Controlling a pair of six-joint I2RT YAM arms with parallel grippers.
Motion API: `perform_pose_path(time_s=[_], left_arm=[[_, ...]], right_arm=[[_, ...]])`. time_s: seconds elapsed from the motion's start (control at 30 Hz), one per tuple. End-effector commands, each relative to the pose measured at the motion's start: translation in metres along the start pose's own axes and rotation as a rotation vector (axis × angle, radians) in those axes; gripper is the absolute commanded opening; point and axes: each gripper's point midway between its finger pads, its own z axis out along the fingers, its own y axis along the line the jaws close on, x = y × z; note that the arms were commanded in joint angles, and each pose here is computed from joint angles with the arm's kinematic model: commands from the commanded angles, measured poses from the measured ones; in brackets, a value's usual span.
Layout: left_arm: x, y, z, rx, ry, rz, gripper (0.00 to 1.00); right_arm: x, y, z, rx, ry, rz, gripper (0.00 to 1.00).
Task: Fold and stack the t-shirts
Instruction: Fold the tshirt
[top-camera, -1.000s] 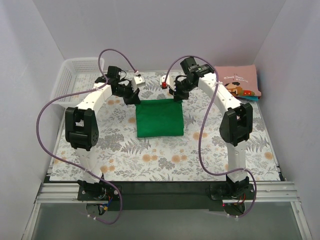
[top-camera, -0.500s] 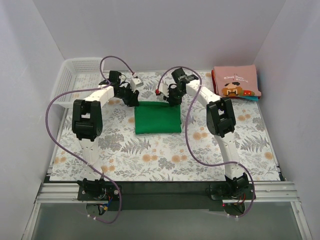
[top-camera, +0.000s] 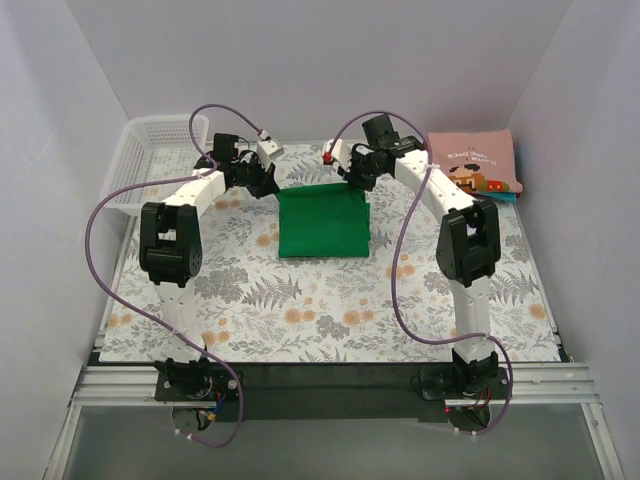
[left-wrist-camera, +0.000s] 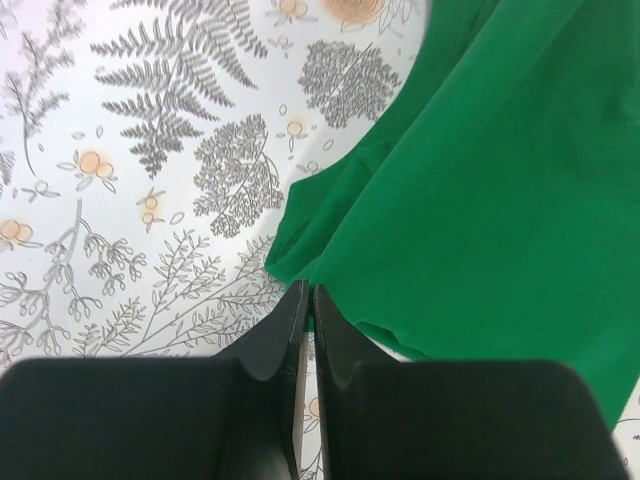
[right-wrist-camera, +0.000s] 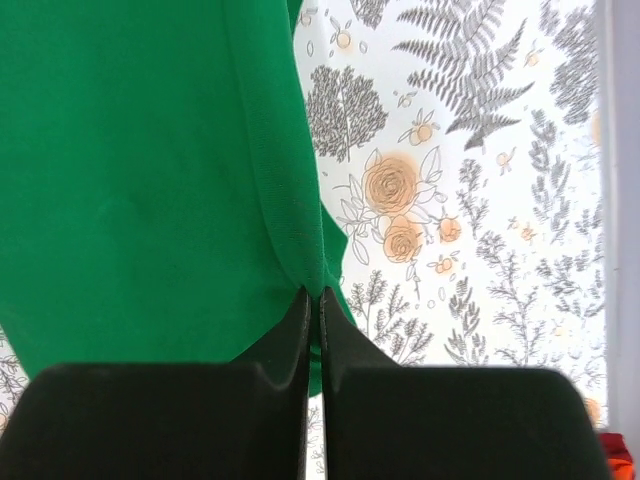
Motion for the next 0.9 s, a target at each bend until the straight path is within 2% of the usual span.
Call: perform_pose_path(time_s=[0.0,0.23,0.6,0.87], left_arm=[[-0.041,-0.004,-0.022,-0.017,-0.084,0.064,0.01],[-0.045,0.002,-0.009,-0.009,-0.116,0.075,0.00],[-0.081,-0.013,-0.023,0.018,-0.210,0.130,0.00],[-0.069,-0.003,0.000,0.009,-0.208,0.126,0.00]], right_arm=[[0.003,-0.003,-0.005,0.019,-0.004,-0.006,0.01],[0.018,-0.013,0.011,0.011,-0.003,0.053,0.01],[-0.009,-0.010,-0.033,0.034,-0.080,0.046,0.01],[0.030,-0.016,-0.018,0.020,-0.025,0.116,0.01]])
